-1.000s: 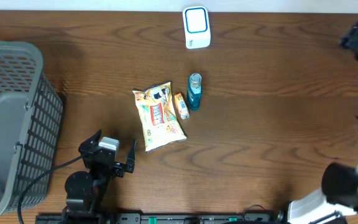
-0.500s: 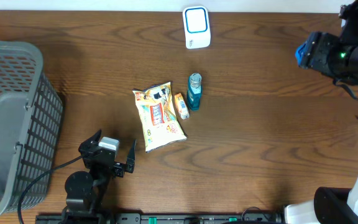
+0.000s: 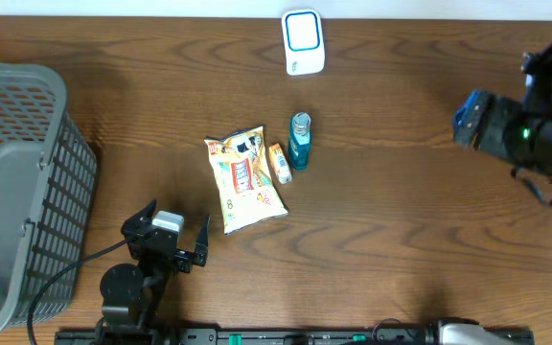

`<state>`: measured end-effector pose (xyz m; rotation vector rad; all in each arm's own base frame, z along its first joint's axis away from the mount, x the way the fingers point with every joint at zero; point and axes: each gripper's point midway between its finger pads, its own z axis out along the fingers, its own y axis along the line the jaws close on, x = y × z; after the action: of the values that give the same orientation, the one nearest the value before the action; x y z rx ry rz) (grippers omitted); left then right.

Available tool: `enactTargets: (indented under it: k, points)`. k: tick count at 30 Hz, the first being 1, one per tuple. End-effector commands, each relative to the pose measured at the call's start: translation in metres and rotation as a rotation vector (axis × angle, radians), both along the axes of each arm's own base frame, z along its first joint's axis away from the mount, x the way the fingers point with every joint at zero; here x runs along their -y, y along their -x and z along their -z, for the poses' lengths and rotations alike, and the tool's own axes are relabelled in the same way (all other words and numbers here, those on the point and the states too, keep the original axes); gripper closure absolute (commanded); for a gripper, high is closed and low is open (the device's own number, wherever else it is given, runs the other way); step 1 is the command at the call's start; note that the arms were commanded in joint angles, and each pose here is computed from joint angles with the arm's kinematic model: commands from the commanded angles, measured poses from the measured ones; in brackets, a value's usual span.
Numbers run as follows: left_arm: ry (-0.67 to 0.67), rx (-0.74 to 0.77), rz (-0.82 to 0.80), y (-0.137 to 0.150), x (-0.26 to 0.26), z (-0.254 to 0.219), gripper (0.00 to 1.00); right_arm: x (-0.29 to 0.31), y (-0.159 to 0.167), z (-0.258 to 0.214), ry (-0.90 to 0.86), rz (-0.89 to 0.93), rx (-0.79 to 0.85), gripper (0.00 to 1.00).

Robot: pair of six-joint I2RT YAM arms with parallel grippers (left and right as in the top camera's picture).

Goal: Scan the item barcode
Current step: 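Swing the right gripper over to the teal Listerine bottle, then grasp the Listerine bottle cap with the right gripper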

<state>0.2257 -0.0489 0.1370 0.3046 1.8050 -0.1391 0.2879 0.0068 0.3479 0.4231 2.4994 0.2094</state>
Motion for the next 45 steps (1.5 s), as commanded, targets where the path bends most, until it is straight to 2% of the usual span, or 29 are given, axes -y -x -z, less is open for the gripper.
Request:
enactTargets:
  k: [1, 6, 13, 17, 23, 28, 32, 36, 45]
  points:
    - [0.003, -0.040, 0.017, 0.002, 0.003, 0.013, 0.02, -0.011, 0.010, 0.041, -0.035, 0.013, -0.021, 0.01]
    - [0.003, -0.040, 0.017, 0.002, 0.003, 0.013, 0.02, -0.048, 0.002, 0.127, -0.154, -0.102, -0.057, 0.01]
    - [0.003, -0.040, 0.017, 0.002, 0.003, 0.013, 0.02, -0.091, 0.000, 0.217, -0.368, -0.241, -0.128, 0.01]
    - [0.003, -0.040, 0.017, 0.002, 0.003, 0.013, 0.02, -0.108, -0.010, 0.210, -0.444, -0.310, -0.079, 0.01]
    - [0.003, -0.040, 0.017, 0.002, 0.003, 0.013, 0.02, -0.127, -0.037, 0.143, -0.427, -0.395, 0.082, 0.01]
    - [0.003, -0.040, 0.017, 0.002, 0.003, 0.013, 0.02, -0.139, -0.059, 0.095, -0.301, -0.357, 0.215, 0.01]
    - [0.003, -0.040, 0.017, 0.002, 0.003, 0.013, 0.02, -0.162, -0.074, 0.076, -0.199, -0.356, 0.269, 0.01]
    - [0.003, -0.040, 0.017, 0.002, 0.003, 0.013, 0.02, -0.190, -0.093, 0.084, -0.138, -0.377, 0.248, 0.01]
    - [0.003, -0.040, 0.017, 0.002, 0.003, 0.013, 0.02, -0.238, -0.141, 0.151, 0.003, -0.406, 0.070, 0.08]
